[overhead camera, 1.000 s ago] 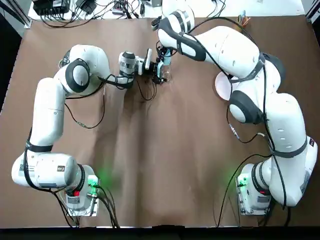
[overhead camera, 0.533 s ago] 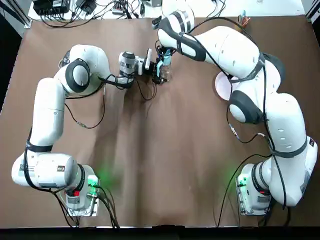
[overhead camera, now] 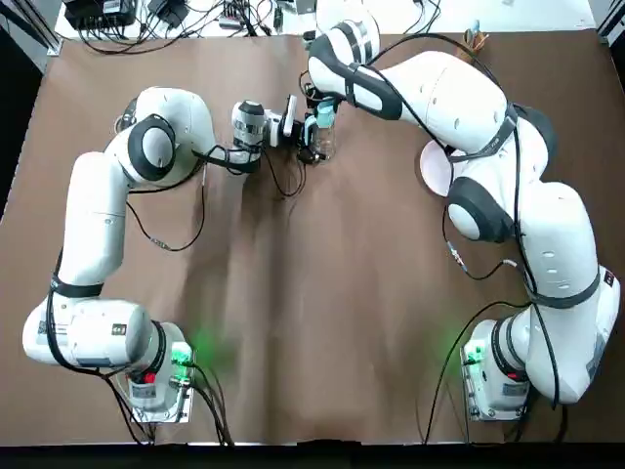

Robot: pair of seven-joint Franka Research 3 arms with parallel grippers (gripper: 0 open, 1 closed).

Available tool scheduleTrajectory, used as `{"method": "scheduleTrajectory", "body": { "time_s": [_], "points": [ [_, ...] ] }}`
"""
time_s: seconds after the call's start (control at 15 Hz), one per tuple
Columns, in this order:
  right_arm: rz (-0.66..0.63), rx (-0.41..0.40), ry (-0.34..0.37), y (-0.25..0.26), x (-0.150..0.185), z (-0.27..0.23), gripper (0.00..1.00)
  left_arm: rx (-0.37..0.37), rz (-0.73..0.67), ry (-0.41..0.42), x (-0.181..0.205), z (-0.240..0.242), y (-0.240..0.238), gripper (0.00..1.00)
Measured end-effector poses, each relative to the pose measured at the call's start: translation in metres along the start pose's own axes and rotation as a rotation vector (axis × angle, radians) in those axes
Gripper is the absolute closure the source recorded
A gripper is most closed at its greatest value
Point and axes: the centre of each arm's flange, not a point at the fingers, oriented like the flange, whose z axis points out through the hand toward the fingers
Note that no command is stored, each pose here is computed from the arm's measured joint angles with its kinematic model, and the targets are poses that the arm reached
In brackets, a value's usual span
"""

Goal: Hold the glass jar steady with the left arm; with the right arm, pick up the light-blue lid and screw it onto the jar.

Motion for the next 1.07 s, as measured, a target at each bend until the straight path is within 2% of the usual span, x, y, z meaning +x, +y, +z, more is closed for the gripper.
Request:
{"method": "scheduleTrajectory", "body": {
  "time_s": [0.2, 0.27, 0.73, 1.07],
  "points": [
    [0.106, 0.001, 0.000, -0.0002, 0.0000, 0.0000, 0.31, 0.000, 0.000, 0.000, 0.0001, 0.0001, 0.0000, 0.07],
    [0.188, 0.001, 0.000, -0.0002, 0.0000, -0.0001, 0.31, 0.000, 0.000, 0.000, 0.0001, 0.0002, 0.0000, 0.07],
    [0.487, 0.006, -0.001, 0.0004, 0.0006, -0.0005, 0.31, 0.000, -0.006, 0.000, 0.0005, 0.0006, -0.0002, 0.07],
    [0.664, 0.009, 0.000, 0.0005, 0.0011, -0.0005, 0.31, 0.000, -0.009, 0.000, 0.0007, 0.0011, -0.0002, 0.07]
  ]
}}
